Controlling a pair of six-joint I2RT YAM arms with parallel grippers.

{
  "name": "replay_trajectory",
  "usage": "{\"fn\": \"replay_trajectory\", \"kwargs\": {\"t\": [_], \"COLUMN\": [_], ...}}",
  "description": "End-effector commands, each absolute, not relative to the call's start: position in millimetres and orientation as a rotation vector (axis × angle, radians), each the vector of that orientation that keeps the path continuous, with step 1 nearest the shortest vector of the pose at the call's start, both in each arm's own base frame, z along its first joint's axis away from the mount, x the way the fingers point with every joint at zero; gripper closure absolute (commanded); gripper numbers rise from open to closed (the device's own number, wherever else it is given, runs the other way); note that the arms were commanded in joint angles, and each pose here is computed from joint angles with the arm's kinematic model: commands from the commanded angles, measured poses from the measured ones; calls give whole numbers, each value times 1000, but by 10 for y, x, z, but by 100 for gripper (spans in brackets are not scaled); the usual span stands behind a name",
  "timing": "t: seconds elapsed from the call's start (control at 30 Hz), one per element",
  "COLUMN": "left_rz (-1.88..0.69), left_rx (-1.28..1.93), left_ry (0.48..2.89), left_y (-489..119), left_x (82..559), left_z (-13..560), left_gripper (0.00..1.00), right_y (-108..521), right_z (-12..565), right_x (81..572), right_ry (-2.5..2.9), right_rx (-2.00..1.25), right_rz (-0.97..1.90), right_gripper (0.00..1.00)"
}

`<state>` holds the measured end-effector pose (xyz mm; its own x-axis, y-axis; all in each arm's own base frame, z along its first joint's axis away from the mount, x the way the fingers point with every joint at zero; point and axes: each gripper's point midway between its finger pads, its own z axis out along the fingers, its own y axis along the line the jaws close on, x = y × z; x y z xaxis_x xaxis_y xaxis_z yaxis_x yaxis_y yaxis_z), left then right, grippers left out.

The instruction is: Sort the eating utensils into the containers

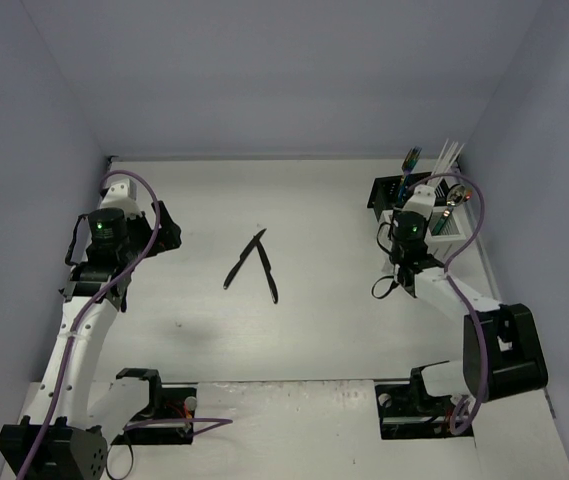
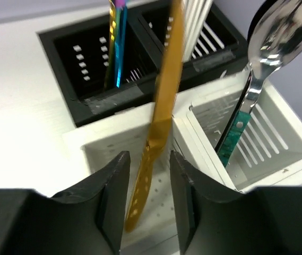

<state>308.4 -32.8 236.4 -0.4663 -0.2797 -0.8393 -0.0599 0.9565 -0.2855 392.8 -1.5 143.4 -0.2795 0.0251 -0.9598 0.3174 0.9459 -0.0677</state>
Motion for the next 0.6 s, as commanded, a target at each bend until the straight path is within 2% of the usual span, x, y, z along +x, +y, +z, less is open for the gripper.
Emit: {"fn": "replay_trajectory", "kwargs": {"t": [0.0, 0.23, 0.4, 0.57], "left_rz": [-290, -287, -284, -280], "left_rx": [-235, -237, -239, -242], "left_ry": [1959, 1956, 1963, 1982], "left_y": [-341, -336, -332, -328], "left_x": [3176, 3170, 3170, 3185], "left_z": [2611, 2623, 2606, 2562], "left_gripper": [3, 3, 3, 3], "right_y": [212, 816, 1536, 2324], "right_z": [2172, 2657, 2292, 1697], "right_x": [3923, 3907, 3928, 3665], "right_ry": [1669, 1742, 2012, 2254], "right_rx": [265, 111, -82, -262], "right_rz": [-231, -55, 44, 173], "right_gripper": [52, 44, 39, 36]}}
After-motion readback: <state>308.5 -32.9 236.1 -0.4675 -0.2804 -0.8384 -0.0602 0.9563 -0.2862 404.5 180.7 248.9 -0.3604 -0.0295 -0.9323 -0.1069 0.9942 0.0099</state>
